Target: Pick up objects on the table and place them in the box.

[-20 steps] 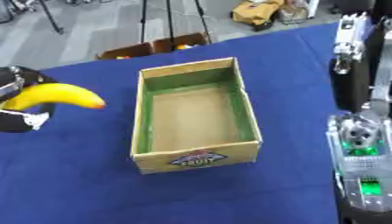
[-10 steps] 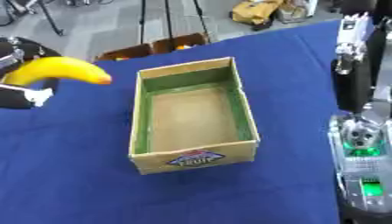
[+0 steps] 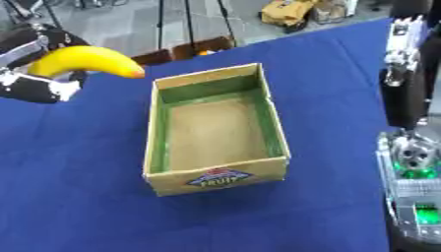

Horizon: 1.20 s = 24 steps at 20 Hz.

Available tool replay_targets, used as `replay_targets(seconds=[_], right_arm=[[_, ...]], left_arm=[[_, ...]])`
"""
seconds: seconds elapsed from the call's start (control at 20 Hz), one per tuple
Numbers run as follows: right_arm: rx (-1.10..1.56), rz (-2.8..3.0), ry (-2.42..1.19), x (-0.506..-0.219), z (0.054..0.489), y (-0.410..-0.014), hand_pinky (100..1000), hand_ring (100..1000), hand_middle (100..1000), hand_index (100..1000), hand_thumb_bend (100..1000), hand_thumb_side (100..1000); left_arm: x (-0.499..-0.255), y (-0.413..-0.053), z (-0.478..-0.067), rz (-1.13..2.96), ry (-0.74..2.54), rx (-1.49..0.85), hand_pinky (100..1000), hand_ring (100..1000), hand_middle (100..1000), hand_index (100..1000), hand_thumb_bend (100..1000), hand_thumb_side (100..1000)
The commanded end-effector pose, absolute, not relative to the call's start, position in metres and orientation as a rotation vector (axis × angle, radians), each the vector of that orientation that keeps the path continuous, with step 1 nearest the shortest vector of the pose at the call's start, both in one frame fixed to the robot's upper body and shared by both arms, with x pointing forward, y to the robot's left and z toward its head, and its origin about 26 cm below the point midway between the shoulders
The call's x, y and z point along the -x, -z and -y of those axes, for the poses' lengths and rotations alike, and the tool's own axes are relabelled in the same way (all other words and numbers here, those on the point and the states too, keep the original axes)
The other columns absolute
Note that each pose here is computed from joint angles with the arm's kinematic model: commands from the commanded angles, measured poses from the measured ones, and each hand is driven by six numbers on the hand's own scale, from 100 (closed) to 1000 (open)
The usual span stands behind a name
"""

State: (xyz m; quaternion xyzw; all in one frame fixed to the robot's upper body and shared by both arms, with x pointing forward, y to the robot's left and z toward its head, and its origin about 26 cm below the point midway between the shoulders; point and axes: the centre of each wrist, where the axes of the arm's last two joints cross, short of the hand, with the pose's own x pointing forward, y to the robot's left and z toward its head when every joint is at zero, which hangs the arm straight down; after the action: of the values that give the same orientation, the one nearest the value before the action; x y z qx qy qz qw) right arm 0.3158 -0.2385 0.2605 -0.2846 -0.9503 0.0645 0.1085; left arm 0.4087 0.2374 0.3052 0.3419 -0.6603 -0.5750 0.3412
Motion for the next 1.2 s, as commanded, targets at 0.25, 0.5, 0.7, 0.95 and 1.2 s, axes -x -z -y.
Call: replay_targets(seconds=[0.25,0.5,0.7,0.95,1.2], right_arm=[[0.823,2.835,-0.194,-0.313,0.238,-0.27,770,851,622,879,100,947],[0.816,2.843,-0.187,-0.313,0.237,-0.271,770,852,622,879,100,947],[0.809,2.851,-0.179,-0.313,0.235,-0.272,769,851,623,879,100,947],[0.801,2.86,-0.167,-0.313,0.234,-0.273,769,851,624,879,100,945],[0.79,2.872,-0.159,-0.313,0.232,-0.274,769,852,625,879,100,945]], left_arm=[[-0.418,-0.313,-0.216,1.765,1.506,-0.867,365,501,620,728,100,286],[-0.425,-0.307,-0.197,1.796,1.486,-0.818,353,494,613,722,100,295],[-0.431,-0.304,-0.181,1.816,1.454,-0.812,345,488,605,715,100,287],[-0.437,-0.301,-0.165,1.834,1.421,-0.836,342,486,601,711,100,282],[-0.441,-0.295,-0.155,1.831,1.406,-0.881,342,485,598,707,100,275]])
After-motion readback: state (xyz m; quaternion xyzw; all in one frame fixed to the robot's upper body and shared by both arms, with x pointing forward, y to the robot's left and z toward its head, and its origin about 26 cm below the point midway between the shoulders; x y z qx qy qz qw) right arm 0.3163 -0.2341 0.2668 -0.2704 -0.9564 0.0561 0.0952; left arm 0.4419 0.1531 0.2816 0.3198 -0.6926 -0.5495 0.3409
